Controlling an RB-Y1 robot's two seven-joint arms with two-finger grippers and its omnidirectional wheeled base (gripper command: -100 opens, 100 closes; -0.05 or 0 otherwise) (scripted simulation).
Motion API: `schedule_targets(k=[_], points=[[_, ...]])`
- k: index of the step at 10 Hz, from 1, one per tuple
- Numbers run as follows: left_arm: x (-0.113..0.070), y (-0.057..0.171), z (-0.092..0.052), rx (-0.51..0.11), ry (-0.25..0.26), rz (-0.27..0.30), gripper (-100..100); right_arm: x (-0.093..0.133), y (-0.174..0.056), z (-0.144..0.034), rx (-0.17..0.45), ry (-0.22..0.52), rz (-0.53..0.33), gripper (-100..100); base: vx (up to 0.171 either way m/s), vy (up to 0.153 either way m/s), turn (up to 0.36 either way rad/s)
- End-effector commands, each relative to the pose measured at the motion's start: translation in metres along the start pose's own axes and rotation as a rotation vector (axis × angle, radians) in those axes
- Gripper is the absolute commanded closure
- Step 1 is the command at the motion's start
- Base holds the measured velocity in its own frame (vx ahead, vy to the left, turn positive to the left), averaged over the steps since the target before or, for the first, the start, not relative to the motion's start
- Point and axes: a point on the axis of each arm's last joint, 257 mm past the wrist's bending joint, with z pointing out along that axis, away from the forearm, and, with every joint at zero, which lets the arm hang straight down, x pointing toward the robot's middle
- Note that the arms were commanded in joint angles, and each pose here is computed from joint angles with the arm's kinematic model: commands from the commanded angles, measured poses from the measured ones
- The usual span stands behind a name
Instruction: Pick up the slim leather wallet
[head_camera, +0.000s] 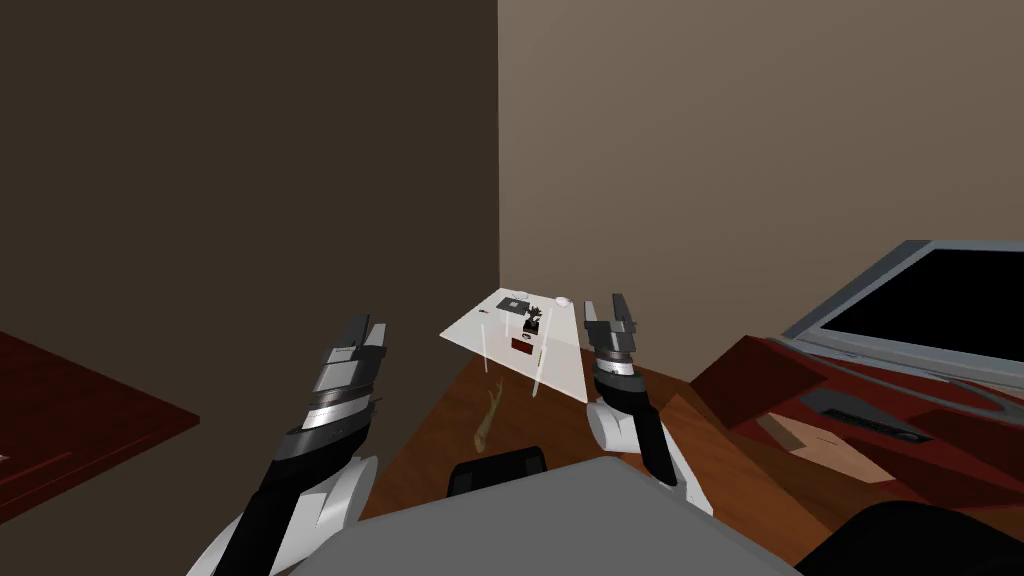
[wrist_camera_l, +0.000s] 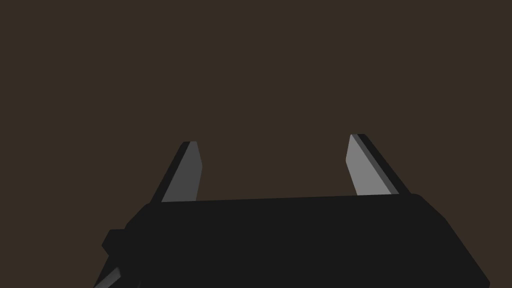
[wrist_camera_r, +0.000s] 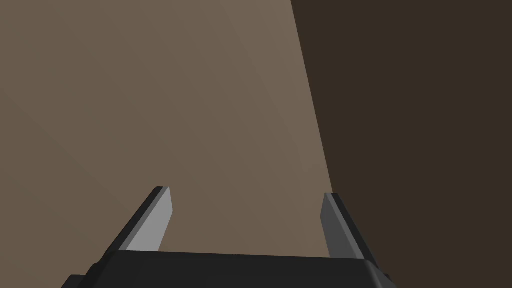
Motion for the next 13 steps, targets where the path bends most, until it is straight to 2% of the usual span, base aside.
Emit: schedule_targets(k=[1,4,8,9,11,12,13], points=[[0.000,0.000,0.000,0.000,0.000,0.000,0,0.003,-0.010,-0.003,0.017,0.027,-0.031,-100,0.004,-0.007,0.099],[0.000,0.000,0.000,0.000,0.000,0.000,0,0.005,-0.035,-0.010,0.055,0.075,-0.104,-100,0.007,-0.024,0.138],[0.000,0.000,0.000,0.000,0.000,0.000,0,0.006,-0.077,-0.023,0.109,0.152,-0.250,-100,0.013,-0.038,0.183],[0.000,0.000,0.000,0.000,0.000,0.000,0,0.004,-0.085,-0.027,0.127,0.152,-0.250,-100,0.011,-0.033,0.082],[0.000,0.000,0.000,0.000,0.000,0.000,0,0.002,-0.107,-0.035,0.151,0.196,-0.339,-100,0.006,-0.027,0.213],[0.000,0.000,0.000,0.000,0.000,0.000,0,0.001,-0.114,-0.040,0.170,0.196,-0.339,-100,0.003,-0.033,0.082],[0.000,0.000,0.000,0.000,0.000,0.000,0,0.000,-0.122,-0.042,0.173,0.220,-0.387,-100,0.009,-0.031,0.139]])
